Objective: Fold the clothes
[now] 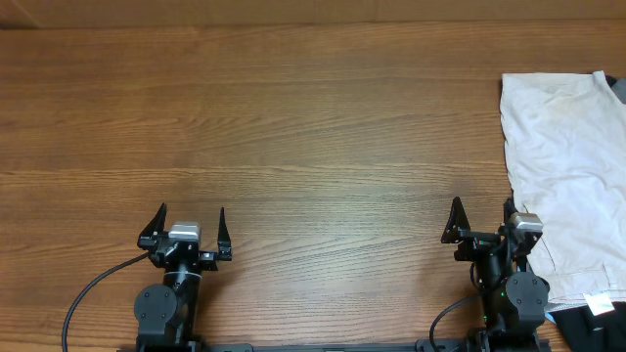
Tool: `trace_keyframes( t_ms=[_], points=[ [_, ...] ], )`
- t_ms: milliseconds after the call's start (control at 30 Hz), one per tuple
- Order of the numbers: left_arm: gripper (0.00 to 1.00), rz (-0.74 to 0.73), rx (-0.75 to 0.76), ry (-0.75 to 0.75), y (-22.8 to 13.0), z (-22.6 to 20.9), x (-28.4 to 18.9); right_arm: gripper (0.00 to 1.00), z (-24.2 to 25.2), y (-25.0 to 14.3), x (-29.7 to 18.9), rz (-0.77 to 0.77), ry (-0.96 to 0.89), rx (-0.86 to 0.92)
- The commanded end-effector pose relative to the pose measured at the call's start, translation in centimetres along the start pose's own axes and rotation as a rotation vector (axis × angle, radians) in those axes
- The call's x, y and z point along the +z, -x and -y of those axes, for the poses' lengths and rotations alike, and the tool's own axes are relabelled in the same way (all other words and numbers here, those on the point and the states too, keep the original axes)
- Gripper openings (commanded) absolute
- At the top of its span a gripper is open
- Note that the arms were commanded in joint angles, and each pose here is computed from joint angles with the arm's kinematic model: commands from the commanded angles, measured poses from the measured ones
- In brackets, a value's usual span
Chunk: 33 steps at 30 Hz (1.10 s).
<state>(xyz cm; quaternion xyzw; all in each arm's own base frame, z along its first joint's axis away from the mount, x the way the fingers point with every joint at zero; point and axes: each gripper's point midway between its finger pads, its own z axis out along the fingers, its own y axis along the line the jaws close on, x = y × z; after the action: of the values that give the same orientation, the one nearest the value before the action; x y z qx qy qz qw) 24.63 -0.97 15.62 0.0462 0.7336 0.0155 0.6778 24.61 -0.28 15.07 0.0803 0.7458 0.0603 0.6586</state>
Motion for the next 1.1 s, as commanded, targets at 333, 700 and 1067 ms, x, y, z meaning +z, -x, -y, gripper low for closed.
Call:
trace_keyframes(
  t_ms=[333,700,1067],
  points=[
    [1.00,0.068,-0.013,0.025,2.4,-0.6,-0.4,1.00,0.1,1.7,-0.3,0.040,-0.016,0.001],
    [1.00,-0.103,-0.026,0.038,3.0,-1.1,-1.7,1.00,0.5,3.6,-0.4,0.035,-0.062,0.001],
    [1.00,-0.313,-0.041,0.021,4.1,-1.1,0.5,1.00,0.1,5.5,2.0,-0.183,-0.105,-0.009]
  ],
)
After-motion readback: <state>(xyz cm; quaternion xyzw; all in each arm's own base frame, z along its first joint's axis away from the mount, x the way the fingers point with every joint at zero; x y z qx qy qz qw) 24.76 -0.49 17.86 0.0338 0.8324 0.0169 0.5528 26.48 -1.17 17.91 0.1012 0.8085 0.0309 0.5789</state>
